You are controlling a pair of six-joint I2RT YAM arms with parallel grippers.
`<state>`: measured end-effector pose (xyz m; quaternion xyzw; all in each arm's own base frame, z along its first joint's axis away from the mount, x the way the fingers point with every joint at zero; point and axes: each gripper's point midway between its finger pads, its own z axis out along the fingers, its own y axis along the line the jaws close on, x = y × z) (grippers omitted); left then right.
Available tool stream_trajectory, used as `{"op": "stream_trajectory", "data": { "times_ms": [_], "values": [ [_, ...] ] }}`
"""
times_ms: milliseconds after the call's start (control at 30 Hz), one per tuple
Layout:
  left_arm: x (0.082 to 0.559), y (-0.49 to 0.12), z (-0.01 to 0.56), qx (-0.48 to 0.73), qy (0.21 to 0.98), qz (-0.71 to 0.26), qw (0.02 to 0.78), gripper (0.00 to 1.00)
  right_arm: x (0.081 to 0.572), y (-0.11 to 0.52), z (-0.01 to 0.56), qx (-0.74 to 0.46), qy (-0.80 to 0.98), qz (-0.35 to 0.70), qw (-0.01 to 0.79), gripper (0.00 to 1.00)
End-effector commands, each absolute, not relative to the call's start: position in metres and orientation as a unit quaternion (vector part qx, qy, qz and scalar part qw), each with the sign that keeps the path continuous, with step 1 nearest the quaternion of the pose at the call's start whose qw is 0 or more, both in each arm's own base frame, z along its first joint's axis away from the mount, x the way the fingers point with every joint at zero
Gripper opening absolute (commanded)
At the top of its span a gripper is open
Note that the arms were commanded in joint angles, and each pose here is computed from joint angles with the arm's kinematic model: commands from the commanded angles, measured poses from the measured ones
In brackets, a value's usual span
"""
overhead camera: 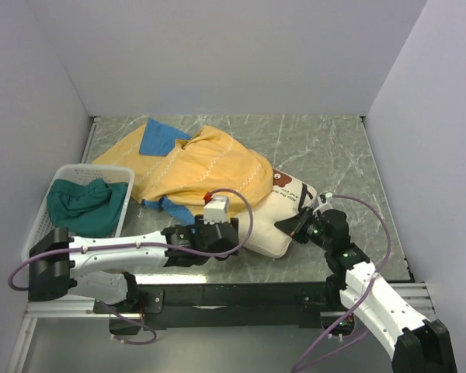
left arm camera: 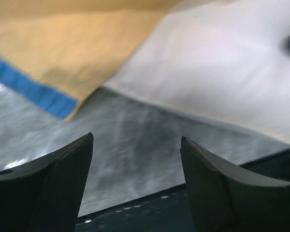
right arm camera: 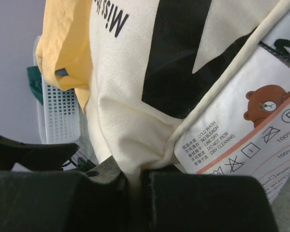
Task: Put the pillow into the pillowcase
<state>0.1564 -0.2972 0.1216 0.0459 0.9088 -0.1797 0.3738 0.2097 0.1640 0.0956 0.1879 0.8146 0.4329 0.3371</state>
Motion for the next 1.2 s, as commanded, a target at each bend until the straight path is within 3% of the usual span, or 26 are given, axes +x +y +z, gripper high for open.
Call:
{"op": "stream_trajectory", "data": {
  "times_ms": [0,333,600,700,767,800,833,867,967,1000,1167],
  "values": [
    [0.16,-0.263,0.097,0.009,0.91,-0.136,0.392,0.79,0.221,0.172,0.132,0.164,0.786,0.465,0.374,0.0],
    [0.192,-0.223,0.046,0.009,0.904,0.046,0.424,0.76,0.217,0.173,0.136,0.163,0.782,0.474,0.371,0.0],
    [0.216,-0.226,0.051,-0.005,0.885,0.076,0.459,0.72,0.214,0.174,0.143,0.156,0.78,0.48,0.371,0.0],
    [0.221,-0.23,0.054,-0.004,0.881,0.073,0.468,0.65,0.213,0.174,0.143,0.156,0.779,0.48,0.371,0.0],
    [0.227,-0.233,0.054,0.0,0.88,0.073,0.469,0.43,0.213,0.175,0.146,0.153,0.776,0.485,0.373,0.0],
    [0.228,-0.238,0.055,0.004,0.881,0.066,0.468,0.28,0.212,0.176,0.145,0.152,0.775,0.487,0.372,0.0],
    [0.229,-0.246,0.06,0.014,0.881,0.052,0.47,0.01,0.212,0.176,0.145,0.151,0.776,0.486,0.371,0.0],
    [0.227,-0.253,0.065,0.049,0.882,0.05,0.466,0.01,0.212,0.177,0.146,0.148,0.776,0.488,0.371,0.0],
    [0.213,-0.312,0.109,0.143,0.873,-0.075,0.46,0.01,0.212,0.178,0.153,0.136,0.772,0.493,0.378,0.0],
    [0.195,-0.345,0.123,0.186,0.868,-0.161,0.432,0.01,0.212,0.179,0.154,0.134,0.769,0.495,0.381,0.0],
    [0.122,-0.422,0.229,0.357,0.763,-0.382,0.38,0.01,0.213,0.187,0.169,0.121,0.756,0.506,0.397,0.0]
  ]
}}
